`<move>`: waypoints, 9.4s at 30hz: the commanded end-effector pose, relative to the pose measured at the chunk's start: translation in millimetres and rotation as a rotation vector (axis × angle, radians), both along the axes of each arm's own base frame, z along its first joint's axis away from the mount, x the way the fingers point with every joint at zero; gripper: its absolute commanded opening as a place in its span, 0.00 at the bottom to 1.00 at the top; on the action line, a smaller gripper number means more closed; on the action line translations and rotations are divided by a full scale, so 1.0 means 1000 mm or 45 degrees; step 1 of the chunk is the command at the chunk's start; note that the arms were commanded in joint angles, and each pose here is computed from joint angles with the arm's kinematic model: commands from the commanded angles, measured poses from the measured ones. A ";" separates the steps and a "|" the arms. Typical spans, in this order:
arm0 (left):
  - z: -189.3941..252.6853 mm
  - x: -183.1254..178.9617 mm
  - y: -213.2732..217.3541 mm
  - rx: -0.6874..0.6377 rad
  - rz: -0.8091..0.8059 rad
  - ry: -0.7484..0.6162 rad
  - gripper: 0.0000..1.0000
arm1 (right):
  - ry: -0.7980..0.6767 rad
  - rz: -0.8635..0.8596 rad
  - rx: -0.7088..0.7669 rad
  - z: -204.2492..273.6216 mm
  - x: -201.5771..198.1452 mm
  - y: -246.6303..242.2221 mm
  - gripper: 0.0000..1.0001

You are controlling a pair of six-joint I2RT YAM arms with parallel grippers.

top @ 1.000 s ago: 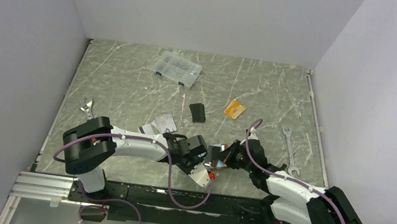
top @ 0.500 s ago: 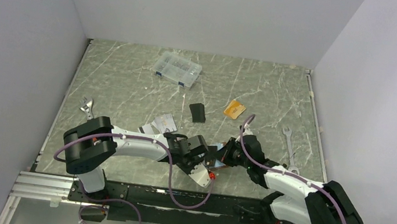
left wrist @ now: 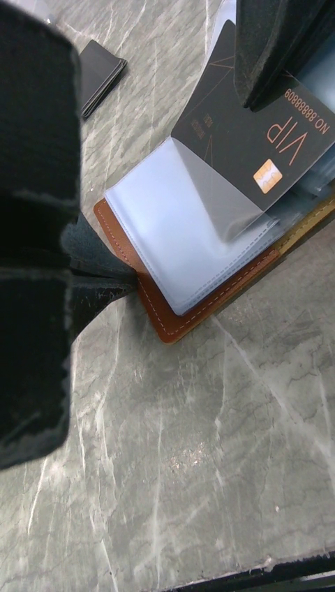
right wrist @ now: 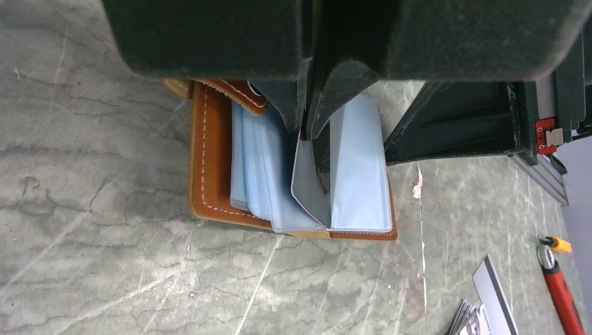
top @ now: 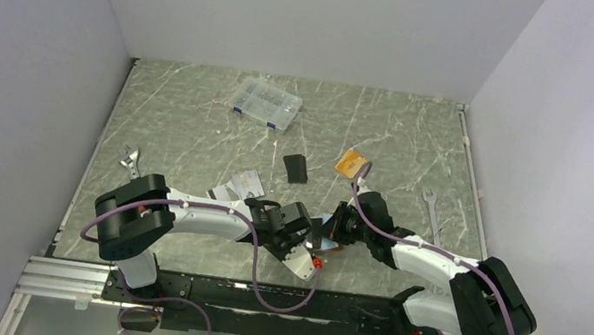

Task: Put the credit cards into the card holder
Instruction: Insert the credit card into the card holder, then move the credit card to the center of the board.

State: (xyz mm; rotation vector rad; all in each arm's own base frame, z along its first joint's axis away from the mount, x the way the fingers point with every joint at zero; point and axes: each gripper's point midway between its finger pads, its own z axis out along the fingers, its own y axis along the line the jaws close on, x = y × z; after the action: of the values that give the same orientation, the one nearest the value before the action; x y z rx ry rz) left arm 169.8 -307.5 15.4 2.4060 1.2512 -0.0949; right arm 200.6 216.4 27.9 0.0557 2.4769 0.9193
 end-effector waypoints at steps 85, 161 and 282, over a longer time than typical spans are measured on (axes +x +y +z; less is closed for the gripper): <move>-0.046 -0.033 0.049 0.197 -0.023 0.193 0.00 | 0.140 0.194 -0.118 0.001 -0.025 0.069 0.34; 0.174 0.296 -0.071 -1.042 1.396 0.617 0.85 | -0.063 -0.678 -0.212 0.036 0.224 -0.127 0.87; 0.050 0.248 -0.082 -0.682 1.341 0.494 0.70 | 0.316 -0.970 0.309 -0.024 0.129 -0.071 0.56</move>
State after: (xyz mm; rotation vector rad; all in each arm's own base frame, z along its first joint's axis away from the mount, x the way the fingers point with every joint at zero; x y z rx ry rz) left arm 407.5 -378.0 52.2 1.1133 2.2025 -0.5340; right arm 343.5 168.3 31.5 0.9990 2.2366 1.0357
